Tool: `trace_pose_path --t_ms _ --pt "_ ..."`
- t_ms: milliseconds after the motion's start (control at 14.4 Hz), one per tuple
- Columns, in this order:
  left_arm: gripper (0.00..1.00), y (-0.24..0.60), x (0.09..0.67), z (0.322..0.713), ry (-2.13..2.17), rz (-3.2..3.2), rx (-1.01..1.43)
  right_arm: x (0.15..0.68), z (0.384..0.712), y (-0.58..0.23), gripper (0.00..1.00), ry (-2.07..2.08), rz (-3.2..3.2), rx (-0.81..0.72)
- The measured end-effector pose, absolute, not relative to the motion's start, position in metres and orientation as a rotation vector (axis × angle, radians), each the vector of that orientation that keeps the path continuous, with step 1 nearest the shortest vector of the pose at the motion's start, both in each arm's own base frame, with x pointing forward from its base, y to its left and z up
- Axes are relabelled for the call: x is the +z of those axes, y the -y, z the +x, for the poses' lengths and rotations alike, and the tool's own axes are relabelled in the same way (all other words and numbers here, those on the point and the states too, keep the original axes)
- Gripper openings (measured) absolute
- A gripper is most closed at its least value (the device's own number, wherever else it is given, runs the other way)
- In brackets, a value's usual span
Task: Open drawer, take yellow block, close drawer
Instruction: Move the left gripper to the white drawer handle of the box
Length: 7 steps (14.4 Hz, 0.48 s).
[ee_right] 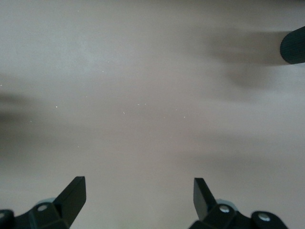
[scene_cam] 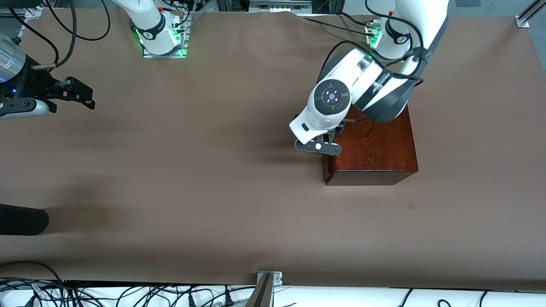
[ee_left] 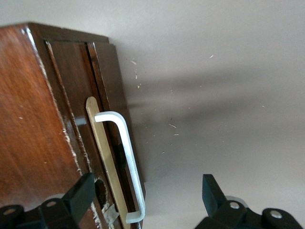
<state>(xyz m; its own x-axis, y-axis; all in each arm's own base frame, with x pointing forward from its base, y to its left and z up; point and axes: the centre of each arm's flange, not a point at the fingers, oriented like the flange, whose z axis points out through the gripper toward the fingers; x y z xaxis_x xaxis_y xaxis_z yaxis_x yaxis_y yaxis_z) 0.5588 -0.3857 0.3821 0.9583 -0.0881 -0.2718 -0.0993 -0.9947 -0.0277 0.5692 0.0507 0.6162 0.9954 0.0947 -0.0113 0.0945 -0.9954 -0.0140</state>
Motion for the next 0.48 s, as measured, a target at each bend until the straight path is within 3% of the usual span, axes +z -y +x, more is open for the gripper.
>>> trace_pose_path --t_ms 485 --pt "1.00 0.416 0.312 0.501 -0.097 -2.830 0.392 0.616 0.569 -0.051 1.00 0.148 -3.125 0.019"
